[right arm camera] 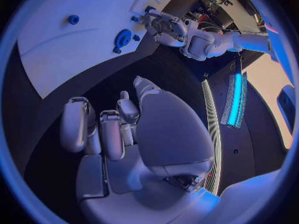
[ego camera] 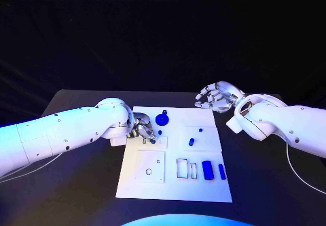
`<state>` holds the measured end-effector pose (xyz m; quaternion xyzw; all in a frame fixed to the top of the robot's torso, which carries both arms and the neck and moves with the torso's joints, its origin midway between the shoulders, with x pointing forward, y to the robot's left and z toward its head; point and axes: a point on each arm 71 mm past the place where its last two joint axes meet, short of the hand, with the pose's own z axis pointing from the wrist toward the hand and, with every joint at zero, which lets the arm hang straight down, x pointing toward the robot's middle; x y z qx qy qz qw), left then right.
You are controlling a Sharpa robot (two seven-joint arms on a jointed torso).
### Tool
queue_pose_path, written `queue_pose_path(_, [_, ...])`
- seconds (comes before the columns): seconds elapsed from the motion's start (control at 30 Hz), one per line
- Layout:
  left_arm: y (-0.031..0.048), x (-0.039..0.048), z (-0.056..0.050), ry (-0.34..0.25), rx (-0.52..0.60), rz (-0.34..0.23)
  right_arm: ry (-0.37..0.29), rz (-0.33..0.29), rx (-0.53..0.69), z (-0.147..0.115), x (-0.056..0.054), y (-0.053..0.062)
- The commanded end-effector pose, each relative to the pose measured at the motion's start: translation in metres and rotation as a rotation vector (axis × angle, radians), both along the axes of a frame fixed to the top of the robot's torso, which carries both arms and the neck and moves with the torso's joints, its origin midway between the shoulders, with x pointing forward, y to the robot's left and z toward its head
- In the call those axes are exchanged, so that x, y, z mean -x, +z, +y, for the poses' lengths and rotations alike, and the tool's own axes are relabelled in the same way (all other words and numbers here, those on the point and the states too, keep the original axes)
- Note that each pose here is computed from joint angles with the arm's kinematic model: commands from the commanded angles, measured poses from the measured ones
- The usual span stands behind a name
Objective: Assemble the parts on the task board
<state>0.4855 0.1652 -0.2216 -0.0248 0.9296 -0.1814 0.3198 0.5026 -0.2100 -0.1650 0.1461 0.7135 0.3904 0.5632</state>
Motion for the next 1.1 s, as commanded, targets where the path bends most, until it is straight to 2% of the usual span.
queue_pose_path(0.03, [-0.0099, 0.0076, -0.0049, -0.030, -0.008, 0.052, 0.019, -0.009, 0.003, 0.0017, 0.0009, 0.0006])
queue_pose_path(1.1, [-0.0096, 0.0056, -0.0016, -0.013, -0.004, 0.037, 0.024, -0.024, 0.003, 0.0018, 0.0022, 0.0018])
